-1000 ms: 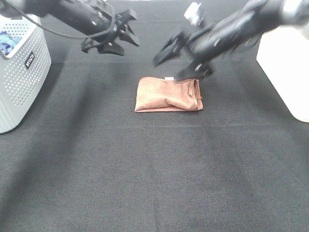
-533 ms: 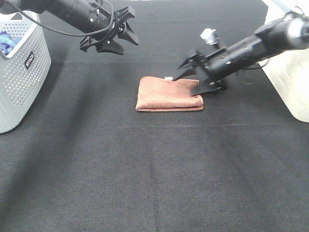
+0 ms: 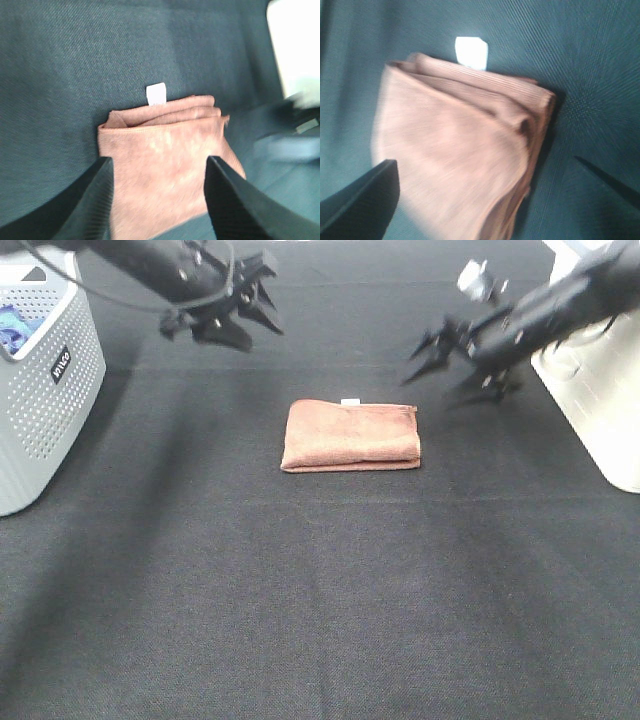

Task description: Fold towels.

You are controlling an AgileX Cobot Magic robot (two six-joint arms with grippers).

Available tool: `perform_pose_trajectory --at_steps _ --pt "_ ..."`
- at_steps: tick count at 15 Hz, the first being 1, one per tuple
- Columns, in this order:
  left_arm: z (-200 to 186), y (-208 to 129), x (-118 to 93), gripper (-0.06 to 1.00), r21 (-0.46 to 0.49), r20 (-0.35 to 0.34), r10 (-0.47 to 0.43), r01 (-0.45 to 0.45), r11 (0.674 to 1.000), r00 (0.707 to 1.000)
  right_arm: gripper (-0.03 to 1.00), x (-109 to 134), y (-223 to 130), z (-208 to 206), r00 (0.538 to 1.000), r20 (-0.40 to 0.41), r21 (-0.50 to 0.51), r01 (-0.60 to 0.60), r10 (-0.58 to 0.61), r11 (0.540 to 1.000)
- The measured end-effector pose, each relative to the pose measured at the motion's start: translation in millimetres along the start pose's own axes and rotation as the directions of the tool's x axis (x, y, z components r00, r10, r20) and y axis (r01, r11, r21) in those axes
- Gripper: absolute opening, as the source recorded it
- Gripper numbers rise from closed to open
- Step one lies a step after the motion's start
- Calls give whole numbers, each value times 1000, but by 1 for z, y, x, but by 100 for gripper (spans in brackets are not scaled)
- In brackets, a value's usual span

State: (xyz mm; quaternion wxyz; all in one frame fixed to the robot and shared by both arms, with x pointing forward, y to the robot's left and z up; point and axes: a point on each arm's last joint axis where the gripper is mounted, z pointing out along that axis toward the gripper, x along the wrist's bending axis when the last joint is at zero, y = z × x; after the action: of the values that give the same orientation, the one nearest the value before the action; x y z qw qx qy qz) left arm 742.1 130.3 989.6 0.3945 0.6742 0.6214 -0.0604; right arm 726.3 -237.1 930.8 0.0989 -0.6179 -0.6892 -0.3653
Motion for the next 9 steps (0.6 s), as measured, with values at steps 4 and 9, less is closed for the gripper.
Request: perform_pose_trajectory --at_steps 4,9 --pt "-47 7 -25 53 8 -55 156 -156 988 986 84 43 8 -59 998 48 -1 29 -29 1000" --pt "-139 3 -66 53 72 -174 297 -288 955 939 84 95 -4 -142 977 185 41 101 -106 994"
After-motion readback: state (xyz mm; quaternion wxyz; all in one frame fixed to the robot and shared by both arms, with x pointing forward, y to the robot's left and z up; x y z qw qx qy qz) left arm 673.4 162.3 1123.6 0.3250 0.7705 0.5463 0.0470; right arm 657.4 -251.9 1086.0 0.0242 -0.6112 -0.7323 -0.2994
